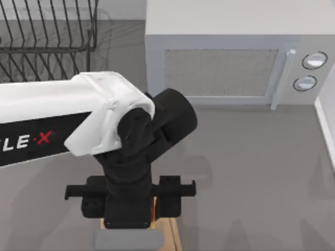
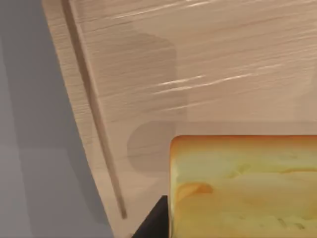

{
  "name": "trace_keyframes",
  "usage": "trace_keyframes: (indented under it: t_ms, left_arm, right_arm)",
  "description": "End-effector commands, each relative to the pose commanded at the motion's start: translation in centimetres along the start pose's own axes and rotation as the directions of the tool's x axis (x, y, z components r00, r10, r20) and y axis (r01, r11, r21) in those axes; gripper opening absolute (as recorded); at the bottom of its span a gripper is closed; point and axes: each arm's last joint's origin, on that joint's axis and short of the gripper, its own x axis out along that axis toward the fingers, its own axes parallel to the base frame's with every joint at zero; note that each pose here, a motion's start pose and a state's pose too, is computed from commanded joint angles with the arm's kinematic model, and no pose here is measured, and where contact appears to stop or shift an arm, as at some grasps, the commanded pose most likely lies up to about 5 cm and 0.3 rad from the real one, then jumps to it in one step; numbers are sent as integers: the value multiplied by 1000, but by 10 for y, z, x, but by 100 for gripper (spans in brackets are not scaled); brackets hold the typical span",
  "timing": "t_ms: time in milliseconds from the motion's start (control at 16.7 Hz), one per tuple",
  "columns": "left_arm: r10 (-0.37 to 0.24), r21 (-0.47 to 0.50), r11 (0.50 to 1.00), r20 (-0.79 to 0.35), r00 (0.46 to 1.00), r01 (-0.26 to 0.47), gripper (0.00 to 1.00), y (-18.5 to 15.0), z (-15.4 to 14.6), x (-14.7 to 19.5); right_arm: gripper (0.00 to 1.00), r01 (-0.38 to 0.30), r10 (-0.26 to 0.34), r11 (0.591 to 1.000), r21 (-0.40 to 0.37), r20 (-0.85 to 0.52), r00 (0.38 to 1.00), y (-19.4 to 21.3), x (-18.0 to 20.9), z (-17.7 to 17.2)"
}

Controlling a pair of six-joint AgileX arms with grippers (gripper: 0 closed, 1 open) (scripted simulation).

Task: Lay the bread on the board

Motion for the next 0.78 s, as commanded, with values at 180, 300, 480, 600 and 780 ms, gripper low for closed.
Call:
trace_keyframes:
  t_ms: [180,300,480,600,780]
  left_arm:
    - [0,1,1000,0,1000,0,0,0,0,0]
    - [-1,-3,1000,2,1000,1,0,0,-1,0]
    - [-4,-6,1000,4,1000,4,0,0,-2,5]
    - [-4,-7,1000,3,1000,4,0,0,-2,12]
    - [4,-5,1000,-3,1000,-4,0,1,-2,23]
  right_arm:
    - [100,0,0,1000,0,0,1000,0,0,0]
    - [100,0,0,1000,0,0,1000,0,0,0]
    - [100,0,0,1000,0,0,1000,0,0,0]
    - [100,0,0,1000,0,0,1000,0,0,0]
    - [100,0,0,1000,0,0,1000,0,0,0]
